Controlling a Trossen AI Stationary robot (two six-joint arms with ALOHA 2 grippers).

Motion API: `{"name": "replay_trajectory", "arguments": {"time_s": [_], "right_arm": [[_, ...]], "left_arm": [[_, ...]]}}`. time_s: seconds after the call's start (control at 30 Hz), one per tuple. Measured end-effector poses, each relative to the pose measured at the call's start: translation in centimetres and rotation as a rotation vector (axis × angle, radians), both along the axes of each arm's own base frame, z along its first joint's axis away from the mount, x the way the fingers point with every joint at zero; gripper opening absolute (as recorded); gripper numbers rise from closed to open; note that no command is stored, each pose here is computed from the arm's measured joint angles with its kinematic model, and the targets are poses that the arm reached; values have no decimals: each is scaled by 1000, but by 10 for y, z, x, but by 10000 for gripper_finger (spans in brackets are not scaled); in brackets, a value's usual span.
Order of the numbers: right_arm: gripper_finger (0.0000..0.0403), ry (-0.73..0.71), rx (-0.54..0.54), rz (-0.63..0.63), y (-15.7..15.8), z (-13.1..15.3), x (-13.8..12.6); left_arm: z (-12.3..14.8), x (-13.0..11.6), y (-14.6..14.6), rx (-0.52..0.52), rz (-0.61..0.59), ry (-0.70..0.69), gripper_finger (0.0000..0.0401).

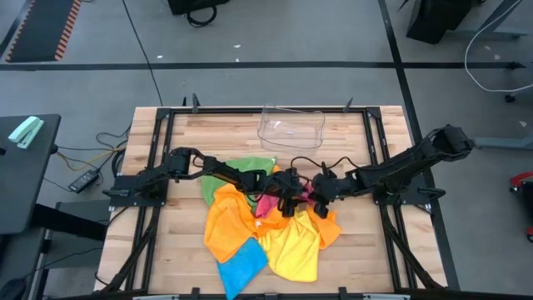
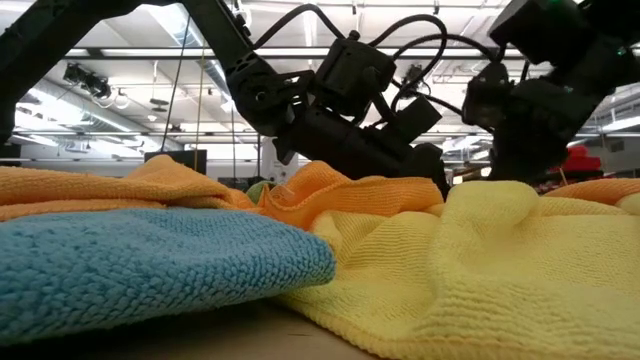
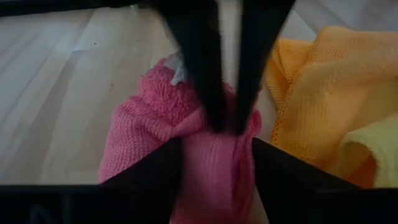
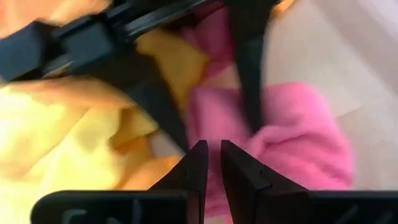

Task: Fold microfiber towels
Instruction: Fold the pink microfiber cloth

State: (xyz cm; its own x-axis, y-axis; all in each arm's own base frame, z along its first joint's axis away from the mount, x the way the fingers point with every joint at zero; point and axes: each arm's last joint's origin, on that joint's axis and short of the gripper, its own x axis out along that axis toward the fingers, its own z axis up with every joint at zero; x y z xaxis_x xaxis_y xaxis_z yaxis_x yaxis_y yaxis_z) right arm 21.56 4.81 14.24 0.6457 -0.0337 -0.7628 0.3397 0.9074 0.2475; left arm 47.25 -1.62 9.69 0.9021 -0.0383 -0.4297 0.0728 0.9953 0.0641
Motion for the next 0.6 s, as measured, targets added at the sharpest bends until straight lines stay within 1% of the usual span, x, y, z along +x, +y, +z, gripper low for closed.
{"name": "replay_trajectory", "arguments": {"time_s": [0.1, 0.27, 0.43, 0.53, 0.6], "right_arm": [[52, 2, 18, 37, 7, 1, -2], [52, 25, -3, 18, 7, -1, -5], [52, -63, 9, 15, 6, 14, -6], [52, -101, -29, -33, 3, 21, -8], [52, -96, -55, -54, 1, 21, -10]], "left_arm": [[0, 0, 0, -3, 3, -2, 214], [1, 1, 0, -9, -15, -14, 225], [1, 1, -3, 6, -43, -18, 225], [2, 1, -5, 26, -59, -29, 220], [4, 1, -8, 30, -66, -35, 215]]}}
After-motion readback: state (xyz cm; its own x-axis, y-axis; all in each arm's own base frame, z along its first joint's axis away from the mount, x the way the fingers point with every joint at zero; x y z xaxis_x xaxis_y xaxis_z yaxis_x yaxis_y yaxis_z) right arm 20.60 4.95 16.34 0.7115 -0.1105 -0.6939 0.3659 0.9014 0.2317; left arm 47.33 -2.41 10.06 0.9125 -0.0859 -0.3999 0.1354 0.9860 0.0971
